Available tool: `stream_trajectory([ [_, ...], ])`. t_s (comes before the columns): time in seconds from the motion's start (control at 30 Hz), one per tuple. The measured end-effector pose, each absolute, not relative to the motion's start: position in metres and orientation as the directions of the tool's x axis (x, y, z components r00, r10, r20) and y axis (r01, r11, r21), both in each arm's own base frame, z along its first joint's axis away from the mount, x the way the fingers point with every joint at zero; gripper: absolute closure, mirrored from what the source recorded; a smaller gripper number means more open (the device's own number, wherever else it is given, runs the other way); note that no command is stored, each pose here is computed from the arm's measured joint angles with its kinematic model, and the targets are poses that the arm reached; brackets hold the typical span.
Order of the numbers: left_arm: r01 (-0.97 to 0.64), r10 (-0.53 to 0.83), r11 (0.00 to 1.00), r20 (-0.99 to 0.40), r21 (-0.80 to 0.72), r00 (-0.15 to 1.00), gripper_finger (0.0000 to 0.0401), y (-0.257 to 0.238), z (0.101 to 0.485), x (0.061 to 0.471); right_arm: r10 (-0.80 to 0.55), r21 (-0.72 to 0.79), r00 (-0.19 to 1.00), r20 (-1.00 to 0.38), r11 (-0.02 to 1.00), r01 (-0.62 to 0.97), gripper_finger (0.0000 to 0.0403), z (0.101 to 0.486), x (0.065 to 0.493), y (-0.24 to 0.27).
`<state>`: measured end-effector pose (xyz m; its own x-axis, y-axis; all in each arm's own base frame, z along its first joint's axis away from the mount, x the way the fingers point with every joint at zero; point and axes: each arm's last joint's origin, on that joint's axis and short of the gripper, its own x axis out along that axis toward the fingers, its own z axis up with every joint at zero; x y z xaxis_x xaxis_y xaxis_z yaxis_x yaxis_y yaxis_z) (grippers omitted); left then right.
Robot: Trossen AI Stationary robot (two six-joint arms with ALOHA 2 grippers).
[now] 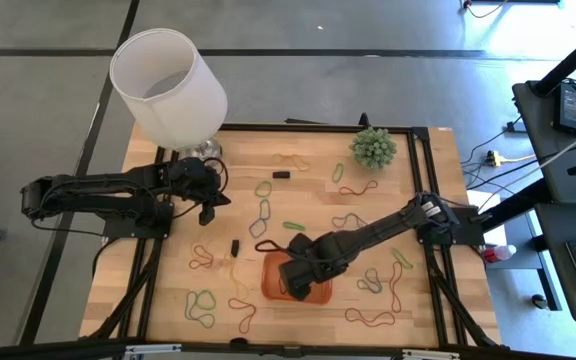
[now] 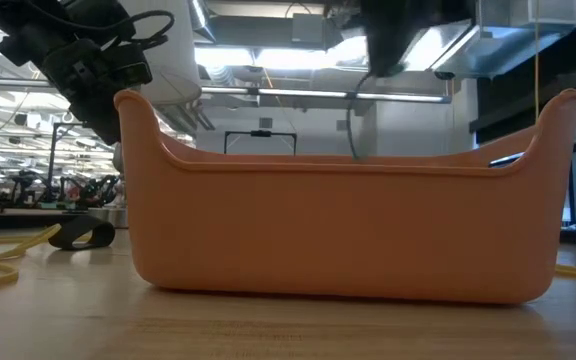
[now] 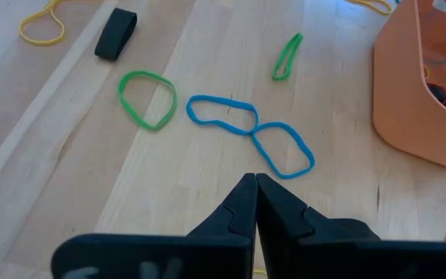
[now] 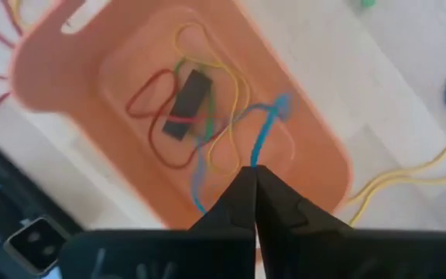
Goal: Pick and place rubber bands into bin
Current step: Put the blue rubber band into the orange bin, then put the yellow rubber band into the orange bin
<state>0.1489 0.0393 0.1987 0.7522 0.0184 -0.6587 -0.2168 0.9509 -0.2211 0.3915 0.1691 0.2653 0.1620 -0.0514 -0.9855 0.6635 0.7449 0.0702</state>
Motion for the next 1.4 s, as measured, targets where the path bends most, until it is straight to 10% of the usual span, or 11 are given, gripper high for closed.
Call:
stream_trajectory([
  [0.83, -0.22, 0.016, 0.95, -0.669, -0.222, 0.743, 0.0399, 0.039, 0.198, 0.148, 0.041, 0.126, 0.143, -0.989, 0.741, 0.659, 0.04, 0.161, 0.399, 0.164],
  [1.4, -0.222, 0.019, 0.95, -0.67, -0.22, 0.743, 0.0396, 0.039, 0.198, 0.148, 0.092, 0.178, 0.165, -0.982, 0.741, 0.648, 0.0289, 0.162, 0.403, 0.167],
])
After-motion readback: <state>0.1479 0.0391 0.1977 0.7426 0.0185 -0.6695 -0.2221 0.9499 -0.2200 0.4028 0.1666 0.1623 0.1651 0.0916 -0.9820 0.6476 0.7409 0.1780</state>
